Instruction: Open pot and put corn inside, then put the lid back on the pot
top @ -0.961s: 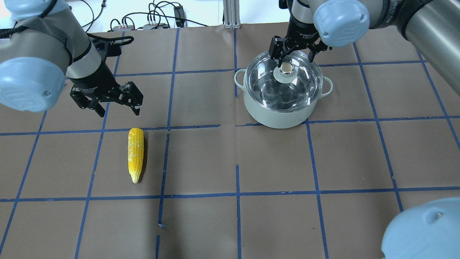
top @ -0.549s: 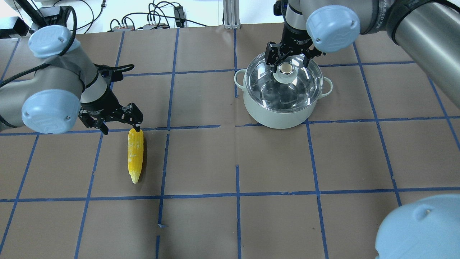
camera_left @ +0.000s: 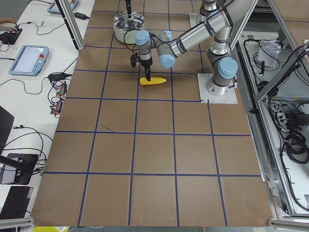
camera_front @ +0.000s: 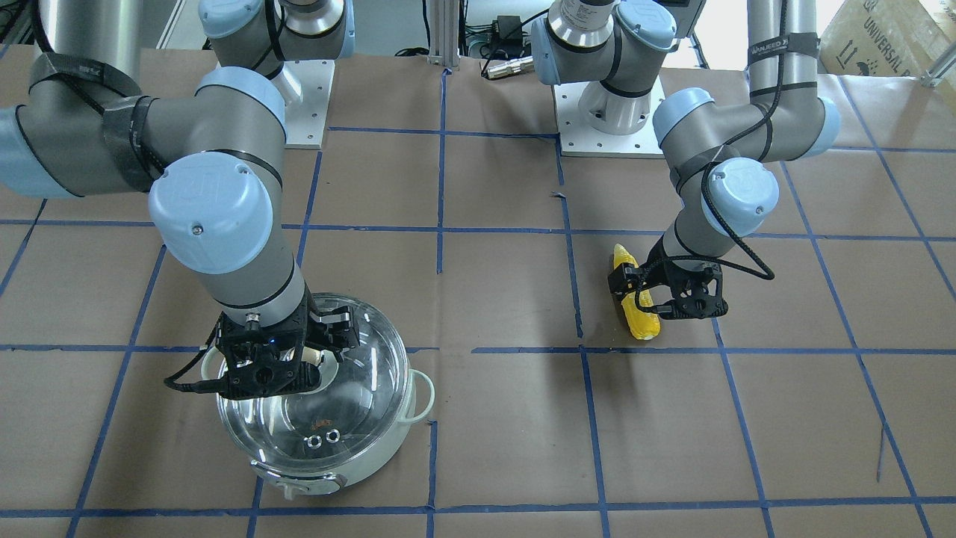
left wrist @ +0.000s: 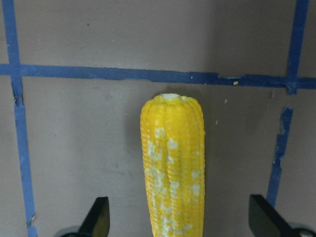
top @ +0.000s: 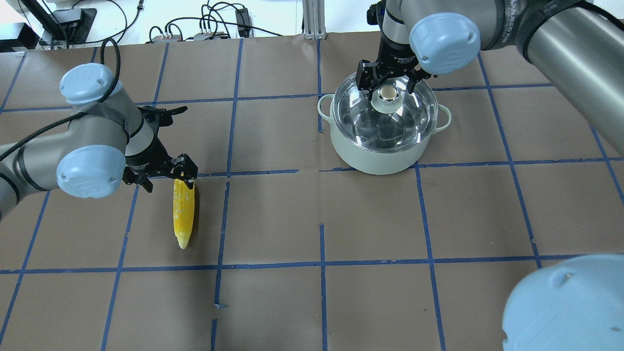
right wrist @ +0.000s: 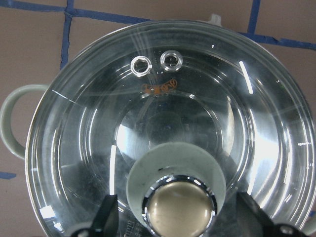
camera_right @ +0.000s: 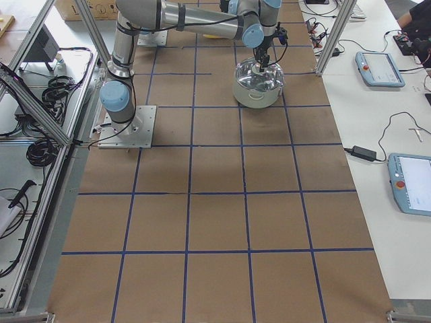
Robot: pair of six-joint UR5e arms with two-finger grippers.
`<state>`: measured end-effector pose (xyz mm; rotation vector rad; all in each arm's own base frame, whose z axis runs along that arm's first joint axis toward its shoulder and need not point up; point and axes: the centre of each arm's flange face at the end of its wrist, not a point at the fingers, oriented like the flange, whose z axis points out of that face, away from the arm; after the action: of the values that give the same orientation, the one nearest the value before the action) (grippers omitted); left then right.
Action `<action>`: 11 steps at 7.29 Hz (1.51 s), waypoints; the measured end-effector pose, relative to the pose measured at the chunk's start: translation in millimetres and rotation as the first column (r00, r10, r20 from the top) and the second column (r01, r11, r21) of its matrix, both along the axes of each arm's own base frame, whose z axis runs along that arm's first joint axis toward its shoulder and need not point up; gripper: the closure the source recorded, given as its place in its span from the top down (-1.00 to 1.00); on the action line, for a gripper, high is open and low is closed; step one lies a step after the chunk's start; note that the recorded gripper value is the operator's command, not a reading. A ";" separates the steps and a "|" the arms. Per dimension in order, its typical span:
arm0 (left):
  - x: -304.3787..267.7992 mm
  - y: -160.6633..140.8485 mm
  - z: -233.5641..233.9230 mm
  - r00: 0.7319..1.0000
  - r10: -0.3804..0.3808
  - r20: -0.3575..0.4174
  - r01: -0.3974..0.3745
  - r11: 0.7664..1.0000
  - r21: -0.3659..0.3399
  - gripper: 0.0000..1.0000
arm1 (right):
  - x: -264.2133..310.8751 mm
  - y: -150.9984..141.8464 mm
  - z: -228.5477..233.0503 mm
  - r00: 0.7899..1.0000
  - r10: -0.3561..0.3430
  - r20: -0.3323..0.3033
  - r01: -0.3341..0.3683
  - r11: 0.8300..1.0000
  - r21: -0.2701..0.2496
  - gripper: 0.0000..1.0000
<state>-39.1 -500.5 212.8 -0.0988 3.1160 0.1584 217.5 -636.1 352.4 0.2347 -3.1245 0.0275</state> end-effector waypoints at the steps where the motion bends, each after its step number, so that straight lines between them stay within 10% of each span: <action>1: 0.4 -1.0 -15.6 1.000 -0.003 0.000 0.003 1.000 0.001 0.22 | -0.2 -1.1 -0.7 1.000 0.000 -0.004 0.000 1.000 -0.001 0.27; 3: -0.8 3.2 -33.6 1.000 -0.005 -0.010 0.005 1.000 0.022 -0.90 | -0.6 -2.0 0.0 1.000 0.000 -0.009 0.000 1.000 -0.004 -0.04; 11: -92.3 -22.1 105.6 1.000 -0.001 -0.018 0.000 1.000 -0.026 -0.94 | -3.2 19.2 77.5 1.000 0.004 -0.013 -0.004 1.000 -0.007 -0.32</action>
<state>-131.5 -522.6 318.4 -0.0975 3.1369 0.1193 214.3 -616.9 429.9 0.2407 -3.1108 0.0375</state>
